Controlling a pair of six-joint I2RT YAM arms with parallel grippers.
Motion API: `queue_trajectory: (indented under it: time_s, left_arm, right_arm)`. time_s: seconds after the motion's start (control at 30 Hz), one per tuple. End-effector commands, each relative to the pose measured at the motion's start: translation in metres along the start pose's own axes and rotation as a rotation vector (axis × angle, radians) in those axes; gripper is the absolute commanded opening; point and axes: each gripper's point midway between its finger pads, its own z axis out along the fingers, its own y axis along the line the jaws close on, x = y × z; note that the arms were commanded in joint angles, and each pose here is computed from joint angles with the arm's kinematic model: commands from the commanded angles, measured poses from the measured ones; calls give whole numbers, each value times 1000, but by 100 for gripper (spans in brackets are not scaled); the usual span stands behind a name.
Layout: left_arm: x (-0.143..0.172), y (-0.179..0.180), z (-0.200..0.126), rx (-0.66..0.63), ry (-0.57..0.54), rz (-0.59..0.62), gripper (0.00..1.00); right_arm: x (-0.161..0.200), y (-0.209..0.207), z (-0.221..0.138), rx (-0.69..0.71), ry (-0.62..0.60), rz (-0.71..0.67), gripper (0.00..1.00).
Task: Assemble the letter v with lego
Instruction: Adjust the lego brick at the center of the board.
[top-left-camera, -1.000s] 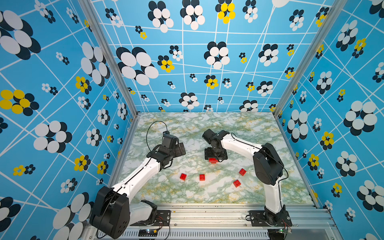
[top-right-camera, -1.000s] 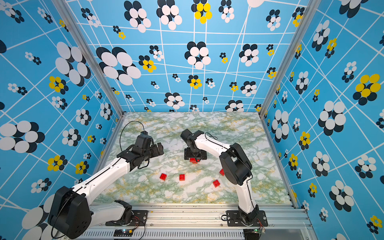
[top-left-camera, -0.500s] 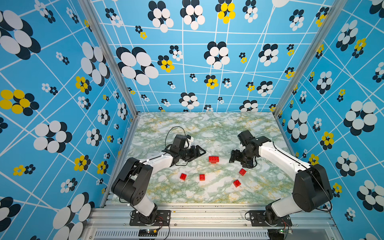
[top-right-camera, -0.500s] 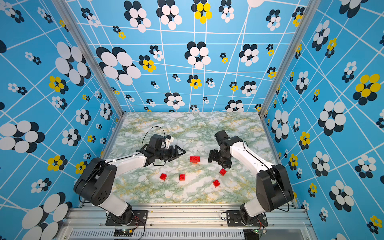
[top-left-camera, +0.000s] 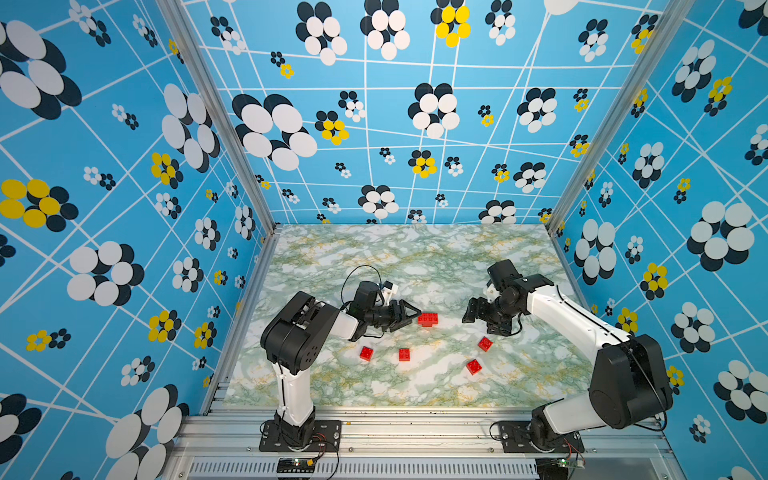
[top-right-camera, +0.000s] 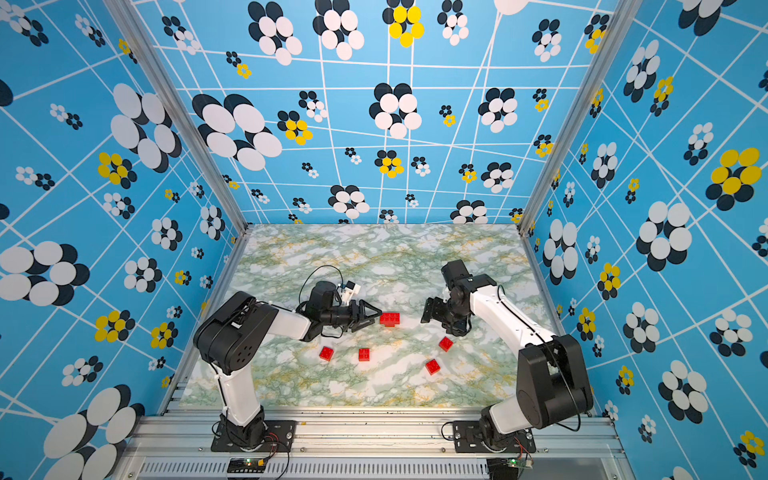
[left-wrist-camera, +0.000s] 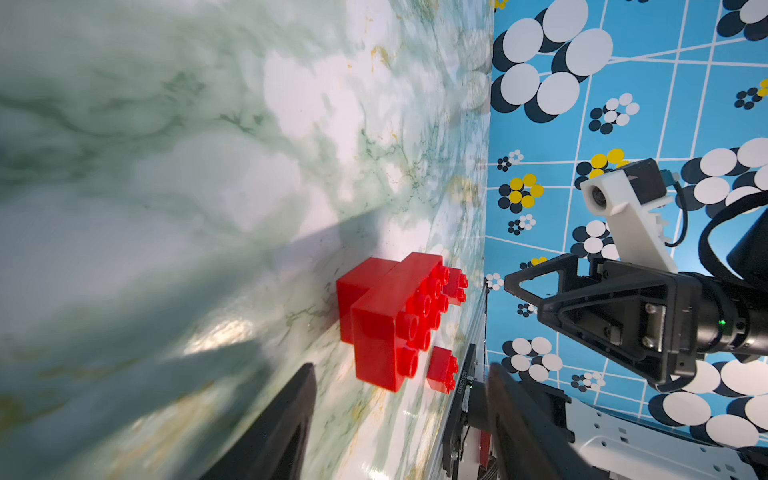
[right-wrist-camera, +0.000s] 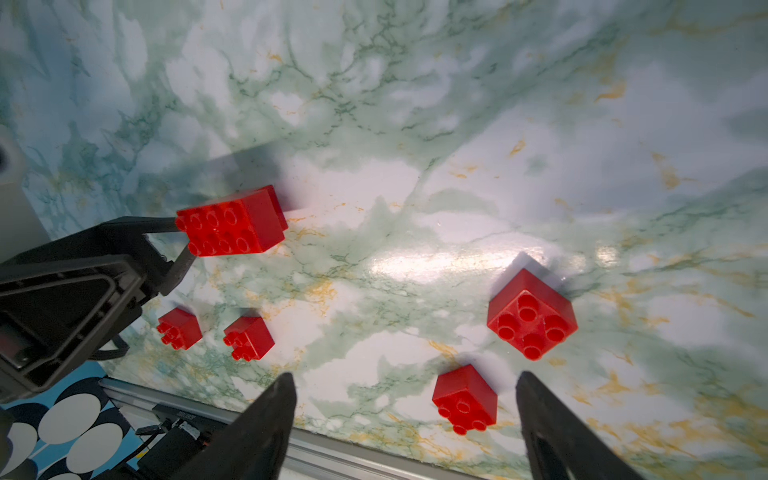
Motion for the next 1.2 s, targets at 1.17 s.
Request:
queue_trajectory:
  time_s: [1.17]
  left_arm:
    - [5, 12, 27, 20, -10, -13, 37]
  right_arm:
    - [40, -41, 2, 353, 62, -163, 76]
